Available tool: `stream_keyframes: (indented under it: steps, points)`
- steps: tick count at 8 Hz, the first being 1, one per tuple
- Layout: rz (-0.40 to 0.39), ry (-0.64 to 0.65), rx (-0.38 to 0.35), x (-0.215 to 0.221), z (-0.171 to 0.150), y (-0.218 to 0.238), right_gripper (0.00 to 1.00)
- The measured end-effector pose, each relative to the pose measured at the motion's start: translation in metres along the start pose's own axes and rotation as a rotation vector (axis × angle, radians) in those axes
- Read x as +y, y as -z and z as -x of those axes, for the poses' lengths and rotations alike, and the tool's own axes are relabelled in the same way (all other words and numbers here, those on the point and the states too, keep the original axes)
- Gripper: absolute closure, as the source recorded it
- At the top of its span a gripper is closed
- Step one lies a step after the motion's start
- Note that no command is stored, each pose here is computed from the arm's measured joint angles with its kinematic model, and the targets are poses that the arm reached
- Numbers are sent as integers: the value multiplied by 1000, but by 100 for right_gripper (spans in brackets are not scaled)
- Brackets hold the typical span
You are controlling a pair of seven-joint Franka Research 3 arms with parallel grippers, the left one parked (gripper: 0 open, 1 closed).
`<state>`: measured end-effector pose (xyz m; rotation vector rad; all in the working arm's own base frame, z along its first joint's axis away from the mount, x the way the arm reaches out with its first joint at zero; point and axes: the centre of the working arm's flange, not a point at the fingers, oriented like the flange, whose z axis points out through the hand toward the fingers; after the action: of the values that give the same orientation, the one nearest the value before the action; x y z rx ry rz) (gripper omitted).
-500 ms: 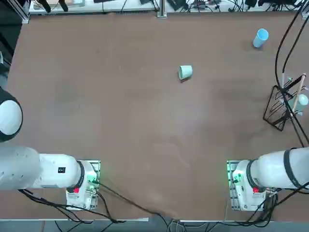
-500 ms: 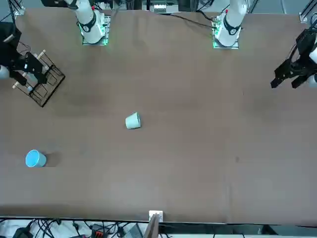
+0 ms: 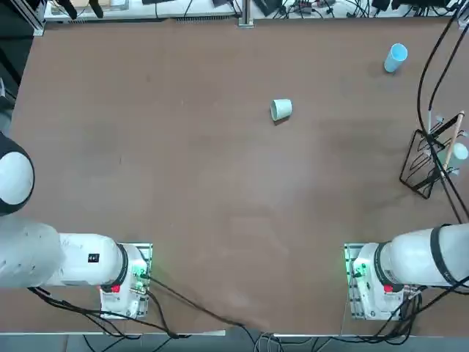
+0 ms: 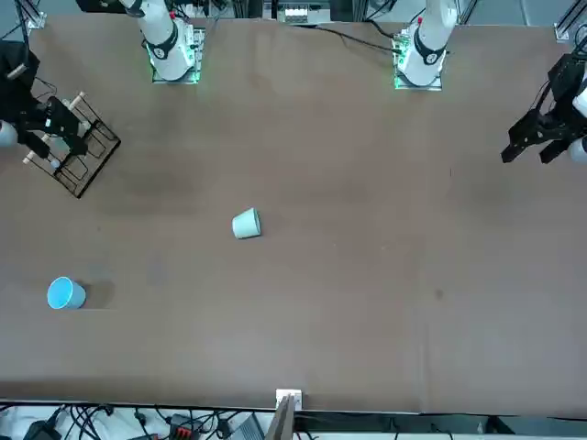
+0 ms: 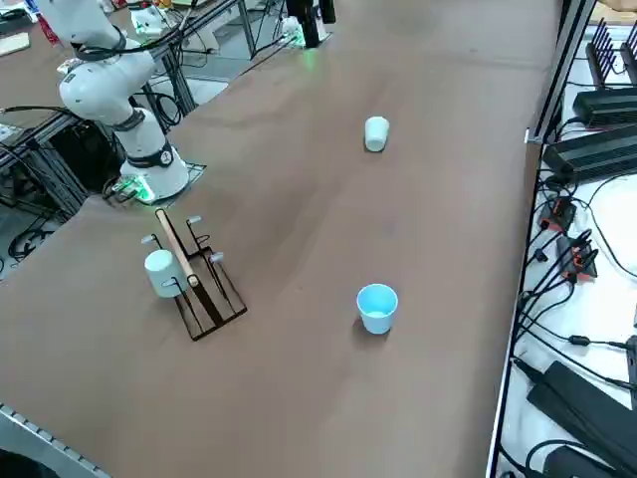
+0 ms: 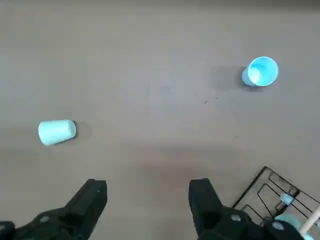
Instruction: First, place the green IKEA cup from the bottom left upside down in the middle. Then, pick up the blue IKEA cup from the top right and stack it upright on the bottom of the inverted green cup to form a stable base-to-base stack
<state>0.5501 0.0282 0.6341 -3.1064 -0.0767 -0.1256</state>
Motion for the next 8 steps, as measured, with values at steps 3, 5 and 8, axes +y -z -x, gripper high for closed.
stream_keyframes:
  steps: [3,5,8]
  points:
    - [-9,121,-87,-68,-11,-48,0]
    - [-9,240,-148,-130,-18,-100,0]
    - [-20,518,-152,-220,-20,-173,0]
